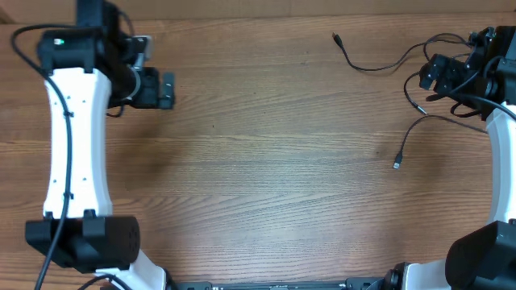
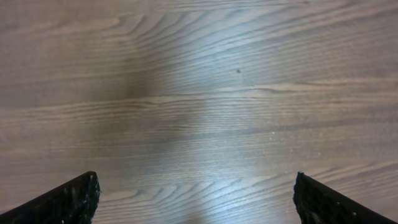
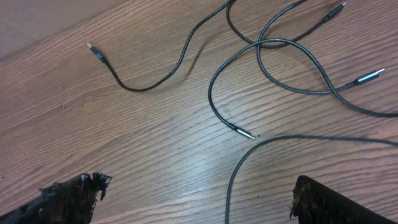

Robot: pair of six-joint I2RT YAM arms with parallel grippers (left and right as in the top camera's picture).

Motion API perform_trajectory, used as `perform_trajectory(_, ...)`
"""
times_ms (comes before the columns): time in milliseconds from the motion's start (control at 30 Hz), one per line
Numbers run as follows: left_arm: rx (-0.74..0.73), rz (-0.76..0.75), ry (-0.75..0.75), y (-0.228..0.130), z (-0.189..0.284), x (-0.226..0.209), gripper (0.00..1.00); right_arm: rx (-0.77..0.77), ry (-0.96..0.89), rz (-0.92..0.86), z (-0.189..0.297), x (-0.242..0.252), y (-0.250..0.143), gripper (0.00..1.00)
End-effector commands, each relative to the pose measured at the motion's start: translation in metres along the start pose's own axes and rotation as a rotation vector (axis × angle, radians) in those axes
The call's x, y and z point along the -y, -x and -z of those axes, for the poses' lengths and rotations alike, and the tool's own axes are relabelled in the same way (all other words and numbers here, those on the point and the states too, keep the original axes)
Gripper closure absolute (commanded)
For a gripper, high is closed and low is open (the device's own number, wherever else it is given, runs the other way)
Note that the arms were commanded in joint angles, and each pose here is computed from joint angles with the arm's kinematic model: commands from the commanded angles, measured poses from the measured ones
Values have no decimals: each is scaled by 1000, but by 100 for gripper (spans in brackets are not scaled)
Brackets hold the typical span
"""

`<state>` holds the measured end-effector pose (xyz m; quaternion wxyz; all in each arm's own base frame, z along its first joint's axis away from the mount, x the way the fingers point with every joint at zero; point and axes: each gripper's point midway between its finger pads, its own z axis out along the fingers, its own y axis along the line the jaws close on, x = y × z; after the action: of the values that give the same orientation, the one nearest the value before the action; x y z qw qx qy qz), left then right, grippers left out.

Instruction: Untangle cables

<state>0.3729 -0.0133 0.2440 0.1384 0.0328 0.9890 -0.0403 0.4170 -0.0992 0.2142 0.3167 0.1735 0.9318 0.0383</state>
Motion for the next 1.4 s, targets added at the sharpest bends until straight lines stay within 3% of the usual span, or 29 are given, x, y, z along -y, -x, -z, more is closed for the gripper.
perform_trajectory(0, 96, -98, 77, -5, 38, 16, 0, 21, -6, 7, 3, 0, 8, 0)
perform_trajectory(200, 234, -213, 58, -4, 73, 46, 0, 21, -6, 7, 3, 0, 8, 0)
perform_trajectory(567, 835, -243, -12, 28, 169, 67, 1, 21, -6, 7, 3, 0, 8, 0)
perform_trajectory(833, 1105, -290, 14, -15, 200, 64, 0, 21, -6, 7, 3, 0, 8, 0)
perform_trajectory(1133, 1348, -326, 51, -71, 202, 59, 0, 21, -6, 7, 3, 0, 8, 0)
perform_trajectory(1367, 1515, -165, -6, -98, 165, 41, 0, 21, -6, 7, 3, 0, 8, 0)
